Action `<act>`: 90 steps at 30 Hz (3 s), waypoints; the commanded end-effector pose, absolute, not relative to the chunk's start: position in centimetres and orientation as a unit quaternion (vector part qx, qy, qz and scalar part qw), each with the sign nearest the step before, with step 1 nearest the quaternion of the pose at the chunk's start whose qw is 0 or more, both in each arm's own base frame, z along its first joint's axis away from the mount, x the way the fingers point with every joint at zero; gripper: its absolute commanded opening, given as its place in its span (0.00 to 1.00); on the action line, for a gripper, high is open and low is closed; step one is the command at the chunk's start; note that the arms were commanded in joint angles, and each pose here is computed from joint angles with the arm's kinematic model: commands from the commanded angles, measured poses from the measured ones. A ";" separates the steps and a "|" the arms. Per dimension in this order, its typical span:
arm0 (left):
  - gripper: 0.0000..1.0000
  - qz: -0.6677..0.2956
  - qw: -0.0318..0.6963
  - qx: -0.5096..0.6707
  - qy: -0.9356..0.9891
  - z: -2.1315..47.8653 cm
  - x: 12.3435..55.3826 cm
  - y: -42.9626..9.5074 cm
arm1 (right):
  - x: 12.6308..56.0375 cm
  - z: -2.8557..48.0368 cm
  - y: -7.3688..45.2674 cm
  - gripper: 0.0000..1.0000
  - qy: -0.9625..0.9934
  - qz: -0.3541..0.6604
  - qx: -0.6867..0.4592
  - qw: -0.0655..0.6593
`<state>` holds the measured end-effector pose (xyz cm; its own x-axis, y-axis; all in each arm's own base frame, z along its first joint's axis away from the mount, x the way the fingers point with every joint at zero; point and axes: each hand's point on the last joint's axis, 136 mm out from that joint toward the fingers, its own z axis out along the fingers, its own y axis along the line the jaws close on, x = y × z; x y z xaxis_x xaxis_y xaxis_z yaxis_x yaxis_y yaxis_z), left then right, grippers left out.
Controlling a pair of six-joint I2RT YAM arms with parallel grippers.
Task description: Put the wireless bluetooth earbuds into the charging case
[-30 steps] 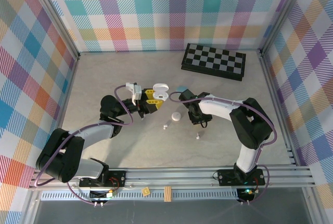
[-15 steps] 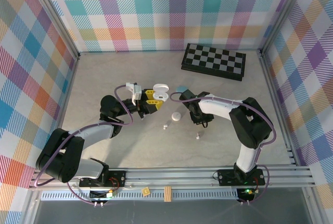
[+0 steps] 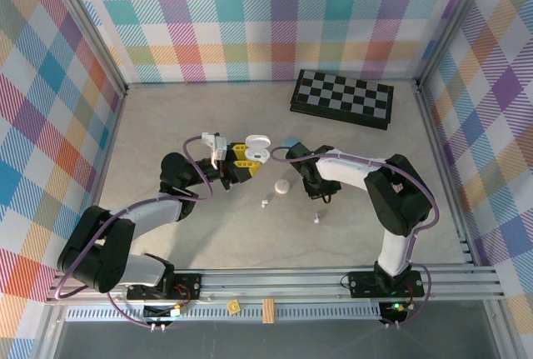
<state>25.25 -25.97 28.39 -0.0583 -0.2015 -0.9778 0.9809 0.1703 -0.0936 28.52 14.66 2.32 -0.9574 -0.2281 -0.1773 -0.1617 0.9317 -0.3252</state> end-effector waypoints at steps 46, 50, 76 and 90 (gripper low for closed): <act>0.34 -0.505 0.554 0.410 0.520 28.3 26.5 -27.1 | 23.5 31.0 28.9 0.20 0.766 0.319 -0.310 0.464; 0.34 -0.507 0.552 0.413 0.517 28.4 26.2 -27.4 | 23.1 31.8 29.7 0.20 0.749 0.336 -0.326 0.469; 0.34 -0.501 0.559 0.433 0.498 28.6 24.6 -27.4 | 23.8 33.0 31.0 0.19 0.735 0.342 -0.341 0.477; 0.34 -0.497 0.562 0.429 0.504 28.4 24.9 -27.3 | 23.7 34.1 30.3 0.19 0.730 0.326 -0.348 0.490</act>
<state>25.79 -27.26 27.38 -0.0655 -0.1101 -0.9918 0.9840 0.1577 -0.0824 24.10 30.30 31.34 -0.3378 -0.2196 -0.9153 -0.8099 0.5632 0.1638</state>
